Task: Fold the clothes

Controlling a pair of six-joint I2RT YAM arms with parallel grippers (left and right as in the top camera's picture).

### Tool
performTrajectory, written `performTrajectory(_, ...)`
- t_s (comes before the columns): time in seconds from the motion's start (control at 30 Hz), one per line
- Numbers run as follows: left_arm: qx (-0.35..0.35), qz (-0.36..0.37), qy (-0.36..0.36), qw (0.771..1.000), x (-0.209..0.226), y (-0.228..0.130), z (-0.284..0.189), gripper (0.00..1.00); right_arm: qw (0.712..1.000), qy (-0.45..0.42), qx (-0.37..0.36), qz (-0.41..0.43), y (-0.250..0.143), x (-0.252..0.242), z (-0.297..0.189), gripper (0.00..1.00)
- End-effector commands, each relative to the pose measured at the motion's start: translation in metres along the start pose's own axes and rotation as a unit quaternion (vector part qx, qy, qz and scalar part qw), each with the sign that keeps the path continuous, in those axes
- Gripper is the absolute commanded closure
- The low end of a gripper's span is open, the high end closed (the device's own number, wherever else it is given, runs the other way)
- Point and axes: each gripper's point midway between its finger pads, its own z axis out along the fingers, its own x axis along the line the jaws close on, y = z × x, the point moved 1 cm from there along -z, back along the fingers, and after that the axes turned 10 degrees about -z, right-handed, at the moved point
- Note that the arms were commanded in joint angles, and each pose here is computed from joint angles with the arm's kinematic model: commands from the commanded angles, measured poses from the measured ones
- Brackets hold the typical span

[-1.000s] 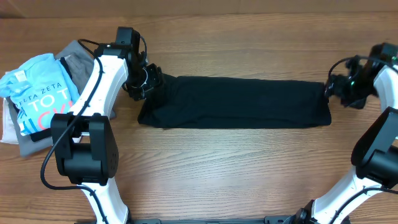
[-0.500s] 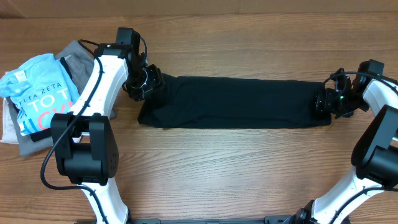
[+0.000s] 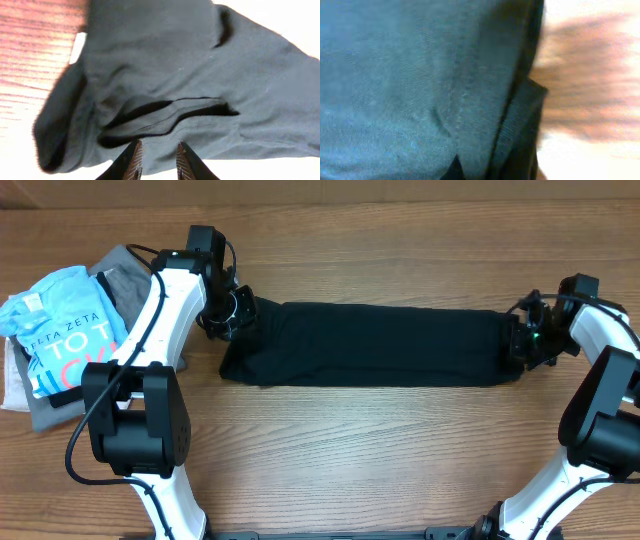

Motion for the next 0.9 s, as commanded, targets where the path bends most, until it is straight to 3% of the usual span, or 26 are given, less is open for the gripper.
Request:
performTrajectory(0.0,0.002,0.023,0.007,1.0,0.003,0.001,-0.001,0.73,0.992,-0.087,-0.011,0.091,0.011,-0.042,-0.029,0.96)
performTrajectory(0.23,0.015,0.02,0.018,1.0,0.008,-0.006,-0.002,0.71,0.991,-0.098,-0.041,0.079,0.042,-0.027,-0.083,0.96)
performTrajectory(0.67,0.017,0.019,0.019,0.999,0.009,-0.006,-0.002,0.69,0.997,-0.068,0.013,-0.031,0.041,0.089,-0.053,0.96)
performTrajectory(0.87,0.017,0.019,0.019,0.999,0.009,-0.006,-0.002,0.69,0.994,-0.061,0.022,-0.084,0.038,0.133,-0.038,0.91)
